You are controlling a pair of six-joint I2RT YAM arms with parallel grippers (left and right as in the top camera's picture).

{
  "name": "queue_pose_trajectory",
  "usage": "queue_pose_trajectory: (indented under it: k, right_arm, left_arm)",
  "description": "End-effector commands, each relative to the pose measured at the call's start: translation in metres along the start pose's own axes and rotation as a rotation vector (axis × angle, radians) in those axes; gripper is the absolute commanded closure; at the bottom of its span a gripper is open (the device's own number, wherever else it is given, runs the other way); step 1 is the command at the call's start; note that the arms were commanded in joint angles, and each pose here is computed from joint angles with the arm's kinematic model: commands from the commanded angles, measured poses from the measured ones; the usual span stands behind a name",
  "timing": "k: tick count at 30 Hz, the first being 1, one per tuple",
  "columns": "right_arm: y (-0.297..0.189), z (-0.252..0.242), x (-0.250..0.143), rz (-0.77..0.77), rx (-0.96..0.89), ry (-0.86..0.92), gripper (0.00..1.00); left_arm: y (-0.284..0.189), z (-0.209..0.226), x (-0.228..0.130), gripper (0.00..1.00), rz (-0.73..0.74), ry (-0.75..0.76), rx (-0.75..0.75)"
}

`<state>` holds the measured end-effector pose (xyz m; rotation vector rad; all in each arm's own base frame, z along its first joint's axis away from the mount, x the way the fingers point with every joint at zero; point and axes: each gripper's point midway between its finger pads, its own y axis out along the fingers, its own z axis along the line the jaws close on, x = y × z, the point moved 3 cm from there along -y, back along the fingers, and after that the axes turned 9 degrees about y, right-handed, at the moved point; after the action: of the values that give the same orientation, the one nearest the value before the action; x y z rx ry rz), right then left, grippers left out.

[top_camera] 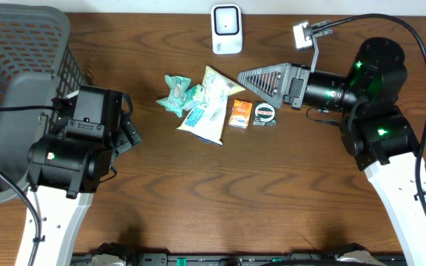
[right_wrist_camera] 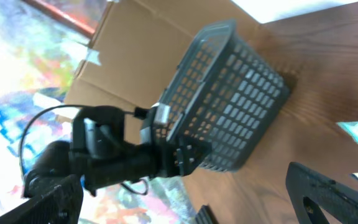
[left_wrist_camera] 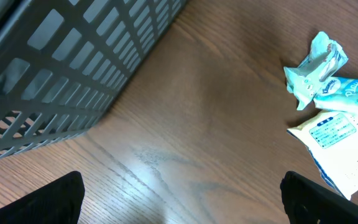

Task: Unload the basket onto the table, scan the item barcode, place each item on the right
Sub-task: 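Swing the right gripper up and over toward the item pile, then grasp the white snack bag from the pile with the right gripper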

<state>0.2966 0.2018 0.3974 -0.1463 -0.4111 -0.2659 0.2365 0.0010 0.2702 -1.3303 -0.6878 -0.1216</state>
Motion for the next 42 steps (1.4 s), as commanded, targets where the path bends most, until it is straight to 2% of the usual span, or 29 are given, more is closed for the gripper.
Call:
queue_pose_trajectory:
  k: [1,9,14,20,27,40,42]
  right_arm:
    - [0.001,-0.006,0.012,-0.101,-0.083,-0.055,0.01]
    - [0.02,-0.037,0.013,-0.281,-0.366,-0.099,0.01]
    - [0.032,-0.053,0.003,-0.327,-0.505,-0.114,0.01]
    - [0.036,-0.069,0.005,-0.294,-0.596,-0.132,0.01]
    - [0.036,-0.113,-0.003,-0.166,-0.805,-0.093,0.01]
    - [0.05,-0.182,-0.006,-0.09,-0.964,-0.077,0.01]
    - [0.06,-0.201,-0.008,-0.05,-0.949,-0.046,0.07]
  left_arm:
    - [-0.001,0.004,0.002,0.0,-0.01,-0.009,0.021]
    - [-0.001,0.004,0.002,0.0,-0.01,-0.009,0.021]
    - [-0.001,0.004,0.002,0.0,-0.01,-0.009,0.021]
    - [-0.001,0.004,0.002,0.0,-0.01,-0.009,0.021]
    - [-0.001,0.004,0.002,0.0,-0.01,-0.009,0.021]
    - [-0.001,0.004,0.002,0.0,-0.01,-0.009,0.021]
    - [-0.001,0.004,0.002,0.0,-0.01,-0.009,0.021]
